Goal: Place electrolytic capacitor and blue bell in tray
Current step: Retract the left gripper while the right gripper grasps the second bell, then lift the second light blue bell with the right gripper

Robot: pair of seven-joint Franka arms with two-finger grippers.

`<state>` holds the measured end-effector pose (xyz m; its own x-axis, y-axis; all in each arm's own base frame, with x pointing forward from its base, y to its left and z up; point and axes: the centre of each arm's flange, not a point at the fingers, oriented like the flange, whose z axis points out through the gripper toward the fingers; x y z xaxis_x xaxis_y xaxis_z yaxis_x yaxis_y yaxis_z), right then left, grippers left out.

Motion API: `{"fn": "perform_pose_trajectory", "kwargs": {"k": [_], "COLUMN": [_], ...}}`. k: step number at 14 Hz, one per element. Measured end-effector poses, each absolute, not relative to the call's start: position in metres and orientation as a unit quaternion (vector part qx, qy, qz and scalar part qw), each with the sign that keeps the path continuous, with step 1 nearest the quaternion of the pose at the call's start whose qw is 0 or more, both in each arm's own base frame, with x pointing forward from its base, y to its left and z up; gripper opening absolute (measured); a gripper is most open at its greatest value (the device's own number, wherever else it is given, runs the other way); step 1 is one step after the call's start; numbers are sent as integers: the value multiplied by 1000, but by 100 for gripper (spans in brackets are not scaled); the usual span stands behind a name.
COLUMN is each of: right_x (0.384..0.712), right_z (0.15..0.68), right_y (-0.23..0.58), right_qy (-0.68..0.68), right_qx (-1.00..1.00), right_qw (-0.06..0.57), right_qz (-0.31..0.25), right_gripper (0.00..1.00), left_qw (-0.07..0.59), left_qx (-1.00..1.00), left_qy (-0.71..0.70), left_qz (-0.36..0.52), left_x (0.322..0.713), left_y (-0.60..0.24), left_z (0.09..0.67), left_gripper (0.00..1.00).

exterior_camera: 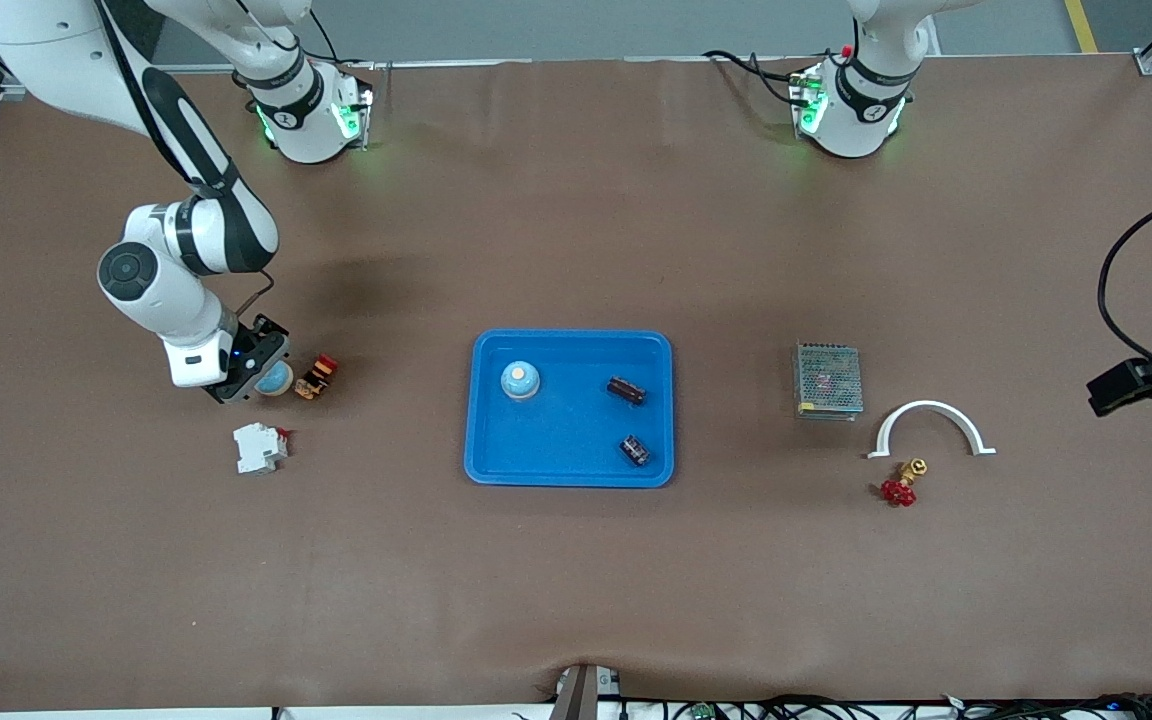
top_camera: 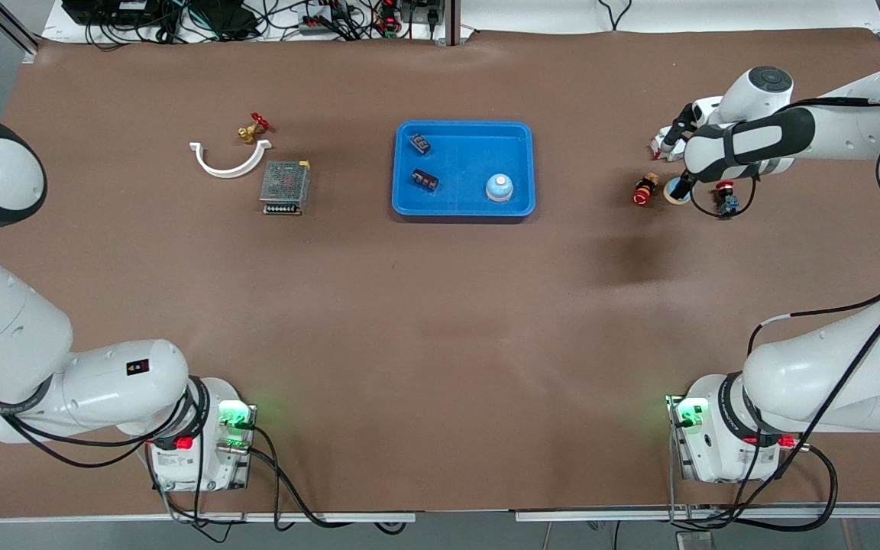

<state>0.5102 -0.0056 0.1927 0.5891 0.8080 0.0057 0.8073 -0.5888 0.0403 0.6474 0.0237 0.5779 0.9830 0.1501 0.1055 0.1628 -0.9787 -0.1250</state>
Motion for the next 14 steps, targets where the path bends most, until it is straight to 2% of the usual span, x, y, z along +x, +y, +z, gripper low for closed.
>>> {"fn": "perform_pose_trajectory", "kwargs": {"k": [5,9,14], "right_x": [508,507,507], "right_z": [176,169,169], "right_y": [-4,-4,-3], "right_qy": [454,454,454], "right_qx": [891,891,891], "right_qw": [12,10,10], "right_qz": [11,12,12], "right_gripper": [100,100,100], "left_qw": [48,3,15], "left_qx": [-997,-999,-999], "left_qy": [-62,-44,-42], "left_qz": [-15,-17,-11], "left_x": [626,614,569], "left_y": [19,9,-1], "left_z": [594,607,620], "left_gripper": [100,100,100]}}
